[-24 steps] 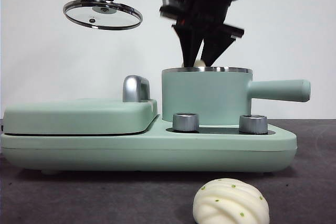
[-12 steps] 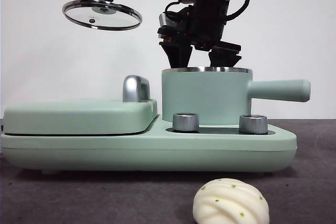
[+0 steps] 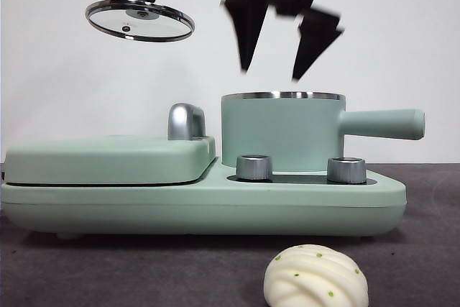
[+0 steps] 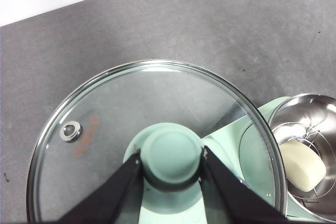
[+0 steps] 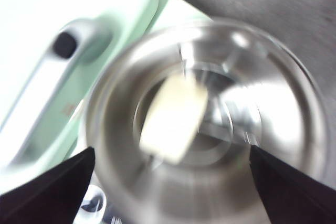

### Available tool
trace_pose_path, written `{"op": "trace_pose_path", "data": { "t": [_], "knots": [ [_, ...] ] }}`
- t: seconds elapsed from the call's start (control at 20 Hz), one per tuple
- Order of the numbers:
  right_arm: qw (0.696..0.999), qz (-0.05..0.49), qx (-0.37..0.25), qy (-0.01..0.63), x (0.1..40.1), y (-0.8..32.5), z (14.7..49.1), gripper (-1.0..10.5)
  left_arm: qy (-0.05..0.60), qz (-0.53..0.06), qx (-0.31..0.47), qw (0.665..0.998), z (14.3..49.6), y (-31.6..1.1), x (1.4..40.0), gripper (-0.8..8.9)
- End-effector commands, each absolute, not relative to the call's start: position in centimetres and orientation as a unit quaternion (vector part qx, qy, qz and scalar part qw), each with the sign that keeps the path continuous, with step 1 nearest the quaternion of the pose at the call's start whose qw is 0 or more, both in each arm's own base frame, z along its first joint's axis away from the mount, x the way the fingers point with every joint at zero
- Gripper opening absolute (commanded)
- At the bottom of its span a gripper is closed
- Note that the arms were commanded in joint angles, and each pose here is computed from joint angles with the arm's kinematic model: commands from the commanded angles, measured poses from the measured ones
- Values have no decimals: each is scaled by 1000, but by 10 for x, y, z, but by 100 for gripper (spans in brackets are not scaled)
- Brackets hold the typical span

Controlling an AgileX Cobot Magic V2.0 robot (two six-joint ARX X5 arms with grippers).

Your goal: Put the buns in a small steamer

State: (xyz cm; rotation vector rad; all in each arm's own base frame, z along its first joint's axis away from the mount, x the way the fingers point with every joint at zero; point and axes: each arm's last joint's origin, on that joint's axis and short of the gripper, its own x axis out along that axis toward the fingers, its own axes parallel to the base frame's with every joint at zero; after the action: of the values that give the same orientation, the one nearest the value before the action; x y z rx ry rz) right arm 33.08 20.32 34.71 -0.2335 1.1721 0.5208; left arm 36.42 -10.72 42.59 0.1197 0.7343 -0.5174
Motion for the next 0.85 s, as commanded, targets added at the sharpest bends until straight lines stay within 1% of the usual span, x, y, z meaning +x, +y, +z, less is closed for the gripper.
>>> {"op": "trace_pose_path", "data": {
  "t": [0.05, 0.2, 0.3, 0.45, 0.5, 0.65, 0.85],
  "knots": [
    [802, 249, -107, 533, 314, 196, 372, 470, 322, -255, 63, 909, 441, -107, 360, 12],
    [805, 250, -106, 527, 285, 178, 395, 470, 322, -255, 63, 909, 441, -107, 360, 12],
    [809, 256, -107, 518, 263, 169, 405, 470, 323, -255, 63, 909, 441, -107, 360, 12],
    [807, 271, -113, 512, 225, 157, 402, 470, 324, -255, 63, 909, 441, -107, 359, 12],
    [806, 279, -114, 509, 208, 154, 396, 470, 325, -255, 63, 908, 441, -107, 359, 12],
    [802, 298, -104, 507, 174, 153, 373, 470, 327, -255, 63, 908, 440, -107, 359, 12],
    [779, 321, -95, 530, 138, 167, 318, 471, 330, -255, 63, 907, 440, -107, 359, 12]
  ]
}}
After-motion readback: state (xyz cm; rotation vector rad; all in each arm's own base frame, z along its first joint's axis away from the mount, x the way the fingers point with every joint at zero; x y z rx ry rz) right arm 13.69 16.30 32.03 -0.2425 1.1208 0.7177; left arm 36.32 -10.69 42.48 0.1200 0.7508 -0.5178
